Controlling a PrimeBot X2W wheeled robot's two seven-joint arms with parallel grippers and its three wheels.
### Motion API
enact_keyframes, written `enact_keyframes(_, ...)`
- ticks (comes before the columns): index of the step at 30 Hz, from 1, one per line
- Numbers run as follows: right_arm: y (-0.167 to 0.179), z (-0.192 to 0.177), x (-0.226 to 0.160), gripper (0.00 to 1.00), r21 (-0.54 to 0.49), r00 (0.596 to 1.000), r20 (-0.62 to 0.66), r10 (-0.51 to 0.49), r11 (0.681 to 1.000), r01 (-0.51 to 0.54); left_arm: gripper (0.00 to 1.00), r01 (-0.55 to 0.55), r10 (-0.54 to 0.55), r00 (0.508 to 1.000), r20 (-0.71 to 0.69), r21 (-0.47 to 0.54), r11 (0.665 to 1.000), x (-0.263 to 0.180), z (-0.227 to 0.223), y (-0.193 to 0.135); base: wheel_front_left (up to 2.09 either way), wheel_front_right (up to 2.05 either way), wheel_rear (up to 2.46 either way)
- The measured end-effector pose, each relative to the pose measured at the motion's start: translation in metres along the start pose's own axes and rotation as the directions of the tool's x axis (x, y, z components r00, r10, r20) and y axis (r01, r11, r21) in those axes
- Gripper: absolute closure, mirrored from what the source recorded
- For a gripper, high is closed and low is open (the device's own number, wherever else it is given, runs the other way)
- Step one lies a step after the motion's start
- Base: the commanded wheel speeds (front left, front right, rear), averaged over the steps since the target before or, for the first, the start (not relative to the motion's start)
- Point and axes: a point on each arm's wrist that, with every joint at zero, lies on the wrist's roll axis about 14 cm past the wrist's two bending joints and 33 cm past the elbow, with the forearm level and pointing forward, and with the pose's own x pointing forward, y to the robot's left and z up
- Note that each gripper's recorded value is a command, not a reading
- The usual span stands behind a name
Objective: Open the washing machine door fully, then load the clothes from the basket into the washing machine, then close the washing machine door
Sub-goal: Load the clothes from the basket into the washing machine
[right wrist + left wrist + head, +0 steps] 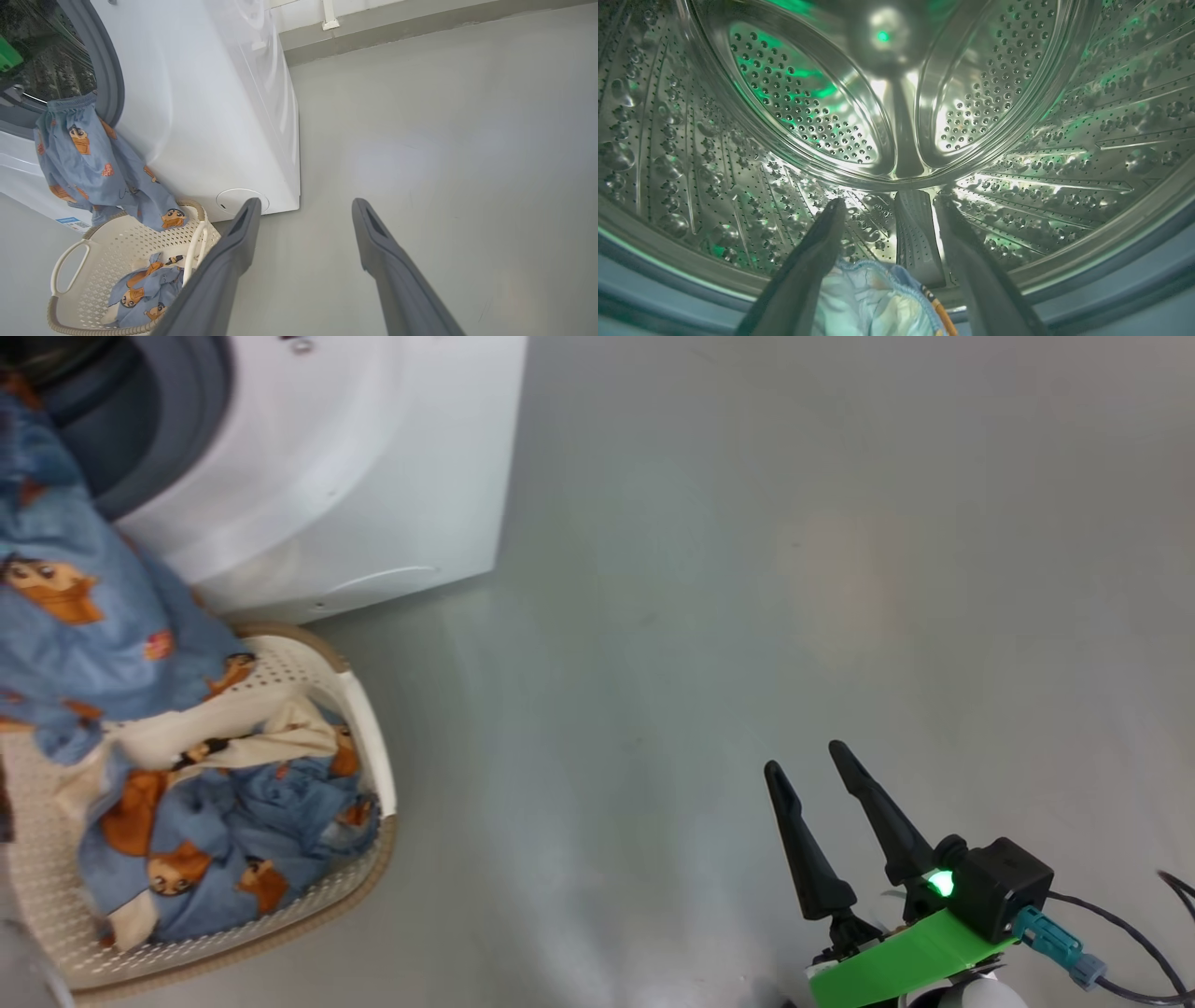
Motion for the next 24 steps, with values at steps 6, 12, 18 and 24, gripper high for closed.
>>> enact_keyframes(6, 0.004, 0.005, 0.008, 0.00, 0.003, 1.000, 0.021, 0.018, 1.000, -0.018, 0.00, 0.021, -0.021, 0.999, -0.031, 0.005, 1.000, -0.019, -0.007, 0.000, 0.00, 0.00, 0.00)
enact_keyframes(12, 0.013, 0.019, 0.024, 0.00, 0.001, 0.996, 0.069, 0.056, 0.998, -0.056, 0.00, 0.039, -0.039, 0.998, -0.042, 0.009, 0.999, -0.045, -0.016, 0.003, 0.00, 0.00, 0.00)
enact_keyframes(18, 0.023, 0.022, 0.032, 0.00, 0.006, 0.992, 0.085, 0.090, 0.996, -0.091, 0.00, 0.057, -0.056, 0.998, -0.042, 0.015, 0.998, -0.082, -0.022, 0.010, 0.00, 0.00, 0.00)
enact_keyframes(24, 0.037, 0.026, 0.041, 0.00, -0.008, 0.986, 0.100, 0.134, 0.991, -0.134, 0.00, 0.017, -0.016, 0.998, -0.061, 0.005, 1.000, -0.131, -0.033, 0.031, 0.00, 0.00, 0.00)
